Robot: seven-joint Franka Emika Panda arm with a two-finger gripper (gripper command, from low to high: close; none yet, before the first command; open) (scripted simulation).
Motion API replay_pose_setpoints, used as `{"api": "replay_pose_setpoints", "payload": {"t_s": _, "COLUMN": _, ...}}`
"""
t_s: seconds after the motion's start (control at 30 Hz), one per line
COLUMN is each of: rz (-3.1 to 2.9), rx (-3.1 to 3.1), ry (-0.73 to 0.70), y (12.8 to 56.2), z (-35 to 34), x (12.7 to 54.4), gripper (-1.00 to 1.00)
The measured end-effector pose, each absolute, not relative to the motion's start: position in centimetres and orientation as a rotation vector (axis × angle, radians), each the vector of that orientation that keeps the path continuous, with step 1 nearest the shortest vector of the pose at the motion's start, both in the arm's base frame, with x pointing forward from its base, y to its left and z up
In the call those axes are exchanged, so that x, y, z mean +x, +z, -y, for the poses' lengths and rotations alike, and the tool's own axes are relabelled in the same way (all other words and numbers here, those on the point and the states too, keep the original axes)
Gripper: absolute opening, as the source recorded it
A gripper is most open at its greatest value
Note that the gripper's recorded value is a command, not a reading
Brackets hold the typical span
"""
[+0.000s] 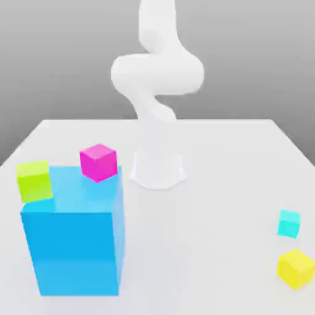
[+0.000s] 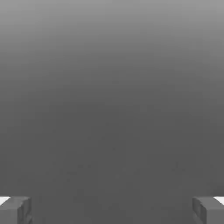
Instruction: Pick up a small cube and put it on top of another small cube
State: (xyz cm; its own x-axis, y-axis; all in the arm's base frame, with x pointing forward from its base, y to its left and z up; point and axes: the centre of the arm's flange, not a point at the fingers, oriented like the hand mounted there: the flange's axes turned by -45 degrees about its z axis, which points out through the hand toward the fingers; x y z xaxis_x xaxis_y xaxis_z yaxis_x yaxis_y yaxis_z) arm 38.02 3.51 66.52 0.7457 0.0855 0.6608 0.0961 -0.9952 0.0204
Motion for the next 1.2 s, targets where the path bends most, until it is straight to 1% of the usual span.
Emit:
{"api": "replay_pose_setpoints", "payload": {"t_s": 0.07, "rz": 0.301, "rx": -2.938, "ry": -1.006, "y": 62.4, "z": -6.8, "x": 40.2, "gripper": 0.0}}
{"api": "replay_pose_setpoints", "payload": {"t_s": 0.17, "rz": 0.518, "rx": -2.947, "ry": -0.864, "y": 56.3, "z": -11.8, "x": 42.0, "gripper": 0.0}}
{"api": "replay_pose_setpoints", "payload": {"t_s": 0.23, "rz": 0.663, "rx": -2.941, "ry": -0.77, "y": 52.1, "z": -15.1, "x": 42.4, "gripper": 0.0}}
{"api": "replay_pose_setpoints", "payload": {"t_s": 0.33, "rz": 0.88, "rx": -2.916, "ry": -0.63, "y": 45.7, "z": -20.0, "x": 41.8, "gripper": 0.0}}
{"api": "replay_pose_setpoints", "payload": {"t_s": 0.43, "rz": 1.097, "rx": -2.872, "ry": -0.488, "y": 39.3, "z": -24.4, "x": 39.9, "gripper": 0.0}}
{"api": "replay_pose_setpoints", "payload": {"t_s": 0.53, "rz": 1.31, "rx": -2.809, "ry": -0.346, "y": 33.0, "z": -28.1, "x": 36.8, "gripper": 0.0}}
{"api": "replay_pose_setpoints", "payload": {"t_s": 0.6, "rz": 1.479, "rx": -2.738, "ry": -0.251, "y": 29.0, "z": -30.8, "x": 33.4, "gripper": 0.0}}
{"api": "replay_pose_setpoints", "payload": {"t_s": 0.73, "rz": 1.736, "rx": -2.612, "ry": -0.06, "y": 21.4, "z": -33.0, "x": 27.3, "gripper": 0.0}}
{"api": "replay_pose_setpoints", "payload": {"t_s": 0.8, "rz": 1.784, "rx": -2.584, "ry": -0.015, "y": 18.6, "z": -33.1, "x": 26.0, "gripper": 0.0}}
{"api": "replay_pose_setpoints", "payload": {"t_s": 0.93, "rz": 1.798, "rx": -2.574, "ry": -0.001, "y": 14.1, "z": -33.2, "x": 25.5, "gripper": 0.0}}
{"api": "replay_pose_setpoints", "payload": {"t_s": 0.97, "rz": 1.799, "rx": -2.574, "ry": 0.0, "y": 13.1, "z": -33.1, "x": 25.5, "gripper": -1.0}}
{"api": "replay_pose_setpoints", "payload": {"t_s": 1.2, "rz": 1.801, "rx": -2.574, "ry": 0.0, "y": 12.9, "z": -33.1, "x": 25.5, "gripper": -1.0}}
